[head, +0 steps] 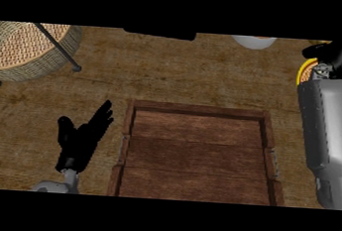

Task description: Pick the squash from the tray and place it in the plate

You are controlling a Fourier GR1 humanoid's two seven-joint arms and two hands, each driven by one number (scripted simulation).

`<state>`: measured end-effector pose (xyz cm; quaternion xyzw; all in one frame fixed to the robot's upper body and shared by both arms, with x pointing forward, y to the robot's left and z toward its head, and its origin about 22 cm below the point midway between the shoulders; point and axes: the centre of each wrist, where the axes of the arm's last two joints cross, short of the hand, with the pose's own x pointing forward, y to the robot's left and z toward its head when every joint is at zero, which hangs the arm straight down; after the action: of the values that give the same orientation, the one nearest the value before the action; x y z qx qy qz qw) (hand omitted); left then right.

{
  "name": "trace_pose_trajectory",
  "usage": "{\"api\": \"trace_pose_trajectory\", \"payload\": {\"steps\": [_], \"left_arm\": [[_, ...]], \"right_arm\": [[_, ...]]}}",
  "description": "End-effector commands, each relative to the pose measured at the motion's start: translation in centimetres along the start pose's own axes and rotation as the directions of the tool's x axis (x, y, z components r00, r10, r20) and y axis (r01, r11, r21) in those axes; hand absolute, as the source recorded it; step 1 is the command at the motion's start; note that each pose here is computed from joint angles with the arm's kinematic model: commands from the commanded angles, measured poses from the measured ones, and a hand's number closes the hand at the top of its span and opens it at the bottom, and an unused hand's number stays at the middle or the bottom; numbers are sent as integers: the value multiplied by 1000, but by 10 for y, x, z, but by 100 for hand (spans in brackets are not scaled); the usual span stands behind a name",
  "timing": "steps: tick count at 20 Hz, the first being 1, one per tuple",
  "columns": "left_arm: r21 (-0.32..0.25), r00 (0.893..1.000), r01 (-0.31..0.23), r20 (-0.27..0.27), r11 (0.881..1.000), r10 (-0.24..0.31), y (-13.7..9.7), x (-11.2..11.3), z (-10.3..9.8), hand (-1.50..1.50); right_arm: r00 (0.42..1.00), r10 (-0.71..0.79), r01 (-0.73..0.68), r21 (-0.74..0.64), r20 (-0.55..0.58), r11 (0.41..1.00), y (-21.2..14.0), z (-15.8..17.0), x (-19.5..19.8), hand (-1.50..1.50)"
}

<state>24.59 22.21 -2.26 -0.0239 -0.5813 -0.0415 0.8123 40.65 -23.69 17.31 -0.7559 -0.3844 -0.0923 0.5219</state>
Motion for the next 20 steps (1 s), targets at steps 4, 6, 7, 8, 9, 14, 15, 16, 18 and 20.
{"api": "trace_pose_trajectory", "payload": {"steps": [4,6,7,8,9,14,15,16,18,20], "left_arm": [[-2,1000,6,-9,1000,-6,-7,-8,0,0],[26,1000,-17,-23,1000,18,1,-5,-4,0],[14,1000,-6,-7,1000,6,2,-2,-2,0],[36,1000,2,-18,999,-1,6,-2,-3,0],[24,1000,-14,-18,1000,14,2,3,-3,0],[53,1000,-8,-21,999,9,26,-10,4,0],[57,1000,-5,-27,998,7,15,-7,-2,0],[29,1000,-14,-28,999,15,13,-6,0,0],[37,999,-32,-22,999,33,11,1,1,0],[35,1000,-19,-23,999,20,12,-5,-2,0]], "right_arm": [[960,-129,78,-207,-248,975,27,-15,-28,150],[962,-114,48,-258,-249,965,35,-21,-44,150],[961,-98,19,-294,-257,956,36,-25,-49,150],[956,-116,22,-325,-271,945,32,-39,-54,150],[957,-106,14,-324,-268,946,41,-31,-62,150],[946,-113,-4,-359,-303,933,55,-55,-107,150],[948,-109,-7,-361,-299,933,63,-47,-116,150],[946,-102,-14,-352,-307,936,69,-43,-121,150],[946,-100,-22,-370,-309,929,71,-58,-135,150],[940,-123,-7,-376,-319,927,71,-70,-134,150]]}}
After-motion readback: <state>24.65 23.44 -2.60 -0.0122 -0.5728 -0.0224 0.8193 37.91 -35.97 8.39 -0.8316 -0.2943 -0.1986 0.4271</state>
